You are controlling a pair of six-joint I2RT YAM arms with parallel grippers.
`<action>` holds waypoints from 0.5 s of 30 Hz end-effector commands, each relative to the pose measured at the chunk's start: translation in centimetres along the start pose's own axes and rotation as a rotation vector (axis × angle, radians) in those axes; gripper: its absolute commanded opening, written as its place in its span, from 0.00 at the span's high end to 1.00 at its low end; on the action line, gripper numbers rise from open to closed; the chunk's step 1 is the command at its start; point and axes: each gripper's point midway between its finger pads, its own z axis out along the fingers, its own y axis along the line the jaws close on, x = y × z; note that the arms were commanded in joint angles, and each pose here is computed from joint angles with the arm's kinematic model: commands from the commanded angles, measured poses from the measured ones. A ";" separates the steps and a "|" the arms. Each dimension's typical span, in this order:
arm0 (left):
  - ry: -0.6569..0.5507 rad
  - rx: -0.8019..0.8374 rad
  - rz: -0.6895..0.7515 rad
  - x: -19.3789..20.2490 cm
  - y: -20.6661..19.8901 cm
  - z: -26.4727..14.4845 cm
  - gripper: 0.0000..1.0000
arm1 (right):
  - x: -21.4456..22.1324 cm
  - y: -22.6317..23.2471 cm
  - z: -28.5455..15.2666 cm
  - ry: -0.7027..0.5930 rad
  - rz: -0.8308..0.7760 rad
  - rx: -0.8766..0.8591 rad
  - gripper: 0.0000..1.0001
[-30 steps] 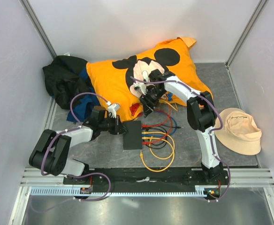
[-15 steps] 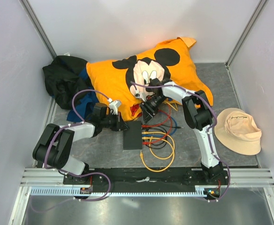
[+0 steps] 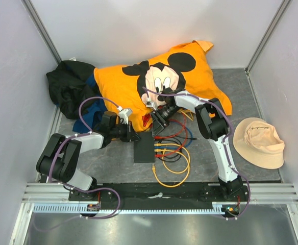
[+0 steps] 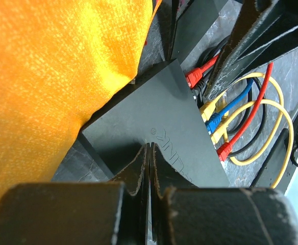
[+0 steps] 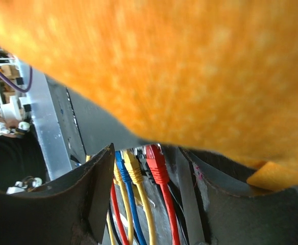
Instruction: Pull the plug from the switch port
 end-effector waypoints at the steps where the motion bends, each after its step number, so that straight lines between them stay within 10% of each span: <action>1: 0.075 -0.138 -0.057 2.7 3.0 0.0 0.98 | 2.2 -3.6 2.4 0.074 0.040 0.051 0.41; 15: 0.112 -0.138 -0.028 3.3 2.6 0.5 0.98 | 5.9 -4.6 3.3 0.161 0.085 -0.002 0.46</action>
